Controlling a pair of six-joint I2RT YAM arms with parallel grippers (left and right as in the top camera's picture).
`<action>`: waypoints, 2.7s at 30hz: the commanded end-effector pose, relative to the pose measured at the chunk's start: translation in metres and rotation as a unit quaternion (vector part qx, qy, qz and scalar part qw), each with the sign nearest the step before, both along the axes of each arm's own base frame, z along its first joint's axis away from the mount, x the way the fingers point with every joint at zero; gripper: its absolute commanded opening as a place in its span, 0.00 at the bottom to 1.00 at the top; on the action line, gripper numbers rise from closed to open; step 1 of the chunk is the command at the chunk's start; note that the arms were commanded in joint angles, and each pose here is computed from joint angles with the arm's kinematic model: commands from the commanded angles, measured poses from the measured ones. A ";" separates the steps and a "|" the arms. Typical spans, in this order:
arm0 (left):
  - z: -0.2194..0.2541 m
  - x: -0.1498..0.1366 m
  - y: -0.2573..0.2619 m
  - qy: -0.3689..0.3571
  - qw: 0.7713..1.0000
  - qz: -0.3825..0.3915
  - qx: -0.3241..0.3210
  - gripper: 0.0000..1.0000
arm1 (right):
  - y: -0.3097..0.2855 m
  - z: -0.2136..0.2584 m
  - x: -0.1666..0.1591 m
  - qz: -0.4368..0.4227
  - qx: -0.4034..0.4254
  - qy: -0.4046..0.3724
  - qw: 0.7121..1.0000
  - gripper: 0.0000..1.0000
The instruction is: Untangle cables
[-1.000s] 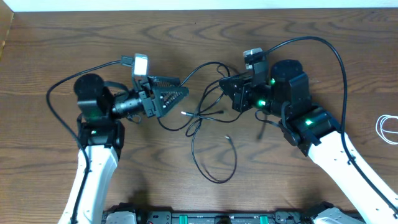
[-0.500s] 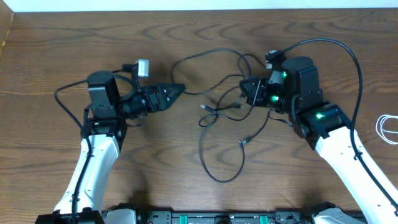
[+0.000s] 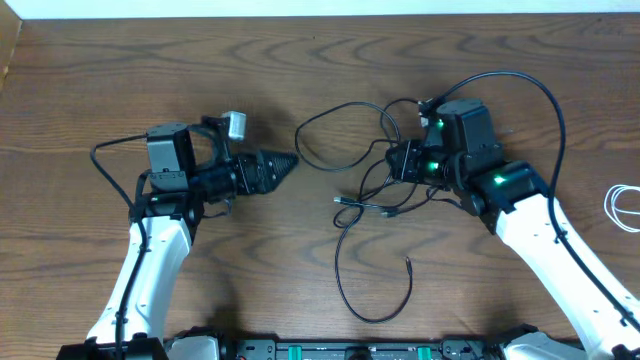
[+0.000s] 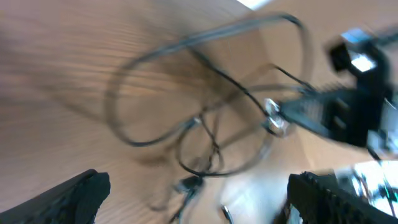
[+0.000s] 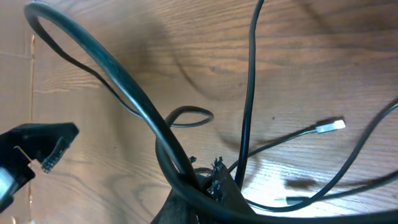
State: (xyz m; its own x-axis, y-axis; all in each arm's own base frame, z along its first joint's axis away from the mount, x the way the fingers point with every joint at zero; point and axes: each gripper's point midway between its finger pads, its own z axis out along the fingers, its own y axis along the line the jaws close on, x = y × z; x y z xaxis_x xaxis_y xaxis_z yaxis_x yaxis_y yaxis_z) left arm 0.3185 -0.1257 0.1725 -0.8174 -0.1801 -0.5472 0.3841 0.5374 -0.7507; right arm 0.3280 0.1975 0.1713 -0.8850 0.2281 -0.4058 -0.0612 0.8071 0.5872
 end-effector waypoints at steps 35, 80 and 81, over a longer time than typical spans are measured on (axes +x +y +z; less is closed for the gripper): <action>-0.016 -0.016 -0.114 -0.225 0.944 -0.121 0.210 1.00 | 0.008 0.009 -0.009 0.019 0.070 0.041 0.997 0.10; -0.030 -0.015 -0.134 -0.211 0.951 -0.147 0.174 0.08 | 0.024 0.016 -0.027 0.067 0.114 0.068 0.989 0.18; -0.029 -0.015 -0.133 -0.207 0.953 -0.143 0.171 0.08 | 0.022 0.015 -0.025 0.061 0.108 0.066 0.990 0.19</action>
State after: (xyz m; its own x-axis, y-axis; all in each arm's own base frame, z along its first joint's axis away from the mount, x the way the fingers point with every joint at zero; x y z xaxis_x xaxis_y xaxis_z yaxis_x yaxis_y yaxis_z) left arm 0.3011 -0.2607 0.1448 -0.4819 0.2858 -0.8283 0.7971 0.5355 -0.2790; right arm 0.3014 0.2211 0.1843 -0.9564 0.1798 -0.2303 -0.0602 0.6502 0.7574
